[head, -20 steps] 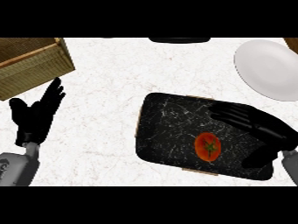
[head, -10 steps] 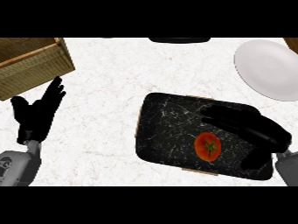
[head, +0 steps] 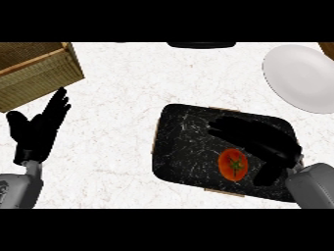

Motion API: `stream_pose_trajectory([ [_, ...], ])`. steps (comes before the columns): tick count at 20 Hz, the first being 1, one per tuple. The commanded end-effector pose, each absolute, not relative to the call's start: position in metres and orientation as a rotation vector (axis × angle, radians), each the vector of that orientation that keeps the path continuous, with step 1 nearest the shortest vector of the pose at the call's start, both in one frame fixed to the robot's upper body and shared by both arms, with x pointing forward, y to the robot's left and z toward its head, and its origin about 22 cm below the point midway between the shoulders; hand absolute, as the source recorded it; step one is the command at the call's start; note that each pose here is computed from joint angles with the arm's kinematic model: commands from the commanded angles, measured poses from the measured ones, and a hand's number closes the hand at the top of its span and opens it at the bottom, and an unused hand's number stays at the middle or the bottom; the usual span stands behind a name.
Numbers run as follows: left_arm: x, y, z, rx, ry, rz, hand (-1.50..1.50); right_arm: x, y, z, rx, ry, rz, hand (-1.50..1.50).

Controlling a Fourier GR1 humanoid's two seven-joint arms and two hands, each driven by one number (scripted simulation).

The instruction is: Pick the tomato from the tray and place it in the plate

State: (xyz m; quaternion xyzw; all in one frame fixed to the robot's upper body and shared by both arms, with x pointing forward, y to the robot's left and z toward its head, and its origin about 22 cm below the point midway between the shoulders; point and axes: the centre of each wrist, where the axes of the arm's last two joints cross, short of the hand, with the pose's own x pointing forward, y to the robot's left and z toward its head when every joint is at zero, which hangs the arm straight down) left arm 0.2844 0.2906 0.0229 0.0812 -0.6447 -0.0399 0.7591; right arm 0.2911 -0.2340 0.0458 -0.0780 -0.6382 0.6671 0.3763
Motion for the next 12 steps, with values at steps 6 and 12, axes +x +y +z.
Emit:
stream_pose_trajectory([
  [6,0.279,0.289,0.021,0.175,-1.407,-0.096,0.00,0.290,-0.212,0.006,-0.255,-1.587,1.787,-1.50],
  [12,0.276,0.281,0.013,0.186,-1.406,-0.071,0.00,0.294,-0.215,0.017,-0.146,-1.542,1.931,1.50],
])
